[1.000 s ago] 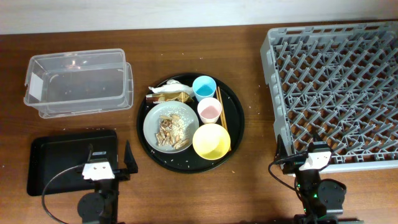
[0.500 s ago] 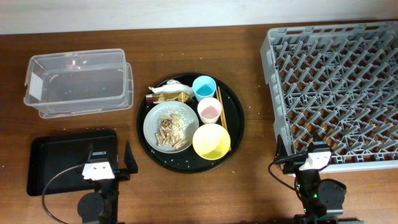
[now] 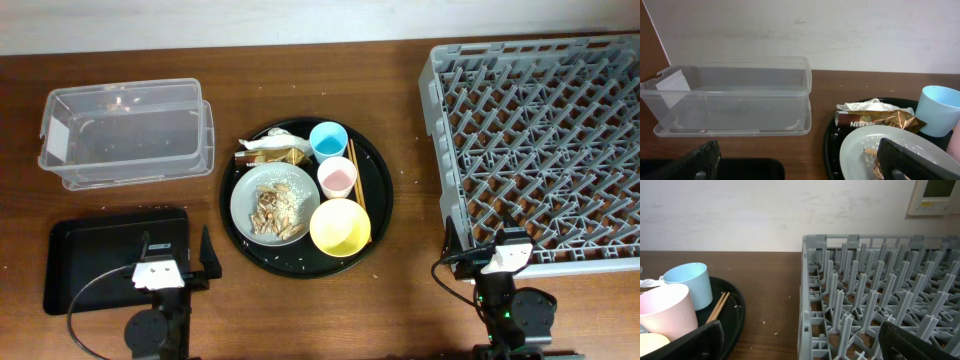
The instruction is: Sort waste into correct bins and load items into the dishwasher rack
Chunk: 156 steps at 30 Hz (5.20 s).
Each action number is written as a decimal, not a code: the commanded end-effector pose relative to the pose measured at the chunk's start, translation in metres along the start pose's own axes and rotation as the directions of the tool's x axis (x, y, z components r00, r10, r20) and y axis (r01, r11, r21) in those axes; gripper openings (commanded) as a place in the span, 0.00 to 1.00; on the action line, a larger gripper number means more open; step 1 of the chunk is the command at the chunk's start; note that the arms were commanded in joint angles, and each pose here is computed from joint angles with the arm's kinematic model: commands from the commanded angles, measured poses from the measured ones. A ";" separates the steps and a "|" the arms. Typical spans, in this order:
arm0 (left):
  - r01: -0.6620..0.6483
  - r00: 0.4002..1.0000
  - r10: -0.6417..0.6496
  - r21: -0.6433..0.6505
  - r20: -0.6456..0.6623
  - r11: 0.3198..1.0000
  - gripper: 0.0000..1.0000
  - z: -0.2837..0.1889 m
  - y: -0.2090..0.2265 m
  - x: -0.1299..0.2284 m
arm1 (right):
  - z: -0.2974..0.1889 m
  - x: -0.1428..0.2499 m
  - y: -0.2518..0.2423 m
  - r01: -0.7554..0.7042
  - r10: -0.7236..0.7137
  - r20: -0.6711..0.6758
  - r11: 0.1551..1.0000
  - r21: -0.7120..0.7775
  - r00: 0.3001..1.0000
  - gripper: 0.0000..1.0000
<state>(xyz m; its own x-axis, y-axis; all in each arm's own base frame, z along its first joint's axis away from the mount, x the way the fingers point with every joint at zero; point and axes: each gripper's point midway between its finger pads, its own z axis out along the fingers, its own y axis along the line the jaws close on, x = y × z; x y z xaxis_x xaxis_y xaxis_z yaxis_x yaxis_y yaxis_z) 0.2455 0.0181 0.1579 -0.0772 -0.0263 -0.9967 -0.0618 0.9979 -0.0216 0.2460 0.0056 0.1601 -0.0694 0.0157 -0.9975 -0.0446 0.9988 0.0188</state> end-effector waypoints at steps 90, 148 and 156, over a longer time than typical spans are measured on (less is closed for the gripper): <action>-0.187 0.767 0.051 -0.146 -0.639 0.971 0.01 0.248 -0.079 -0.093 | 0.000 0.003 -0.002 0.006 -0.006 -0.004 1.000 0.008 1.000 0.98; -0.243 0.202 0.547 0.500 -0.812 0.831 0.22 0.187 -0.153 0.123 | 0.000 0.003 -0.002 0.006 -0.006 -0.004 1.000 0.008 1.000 0.98; -0.250 0.533 0.434 0.355 -0.727 0.901 0.01 0.210 -0.164 -0.019 | 0.000 0.003 -0.002 0.006 -0.006 -0.004 1.000 0.008 1.000 0.98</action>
<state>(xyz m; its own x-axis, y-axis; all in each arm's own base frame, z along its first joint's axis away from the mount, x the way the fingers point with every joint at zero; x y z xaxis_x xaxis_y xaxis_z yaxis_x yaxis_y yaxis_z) 0.4484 -0.1348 0.0742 -0.8539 0.4424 -0.2742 0.4009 0.8950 0.1954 0.2461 0.0056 0.1599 -0.0698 0.0157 -0.9974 -0.0446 0.9988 0.0188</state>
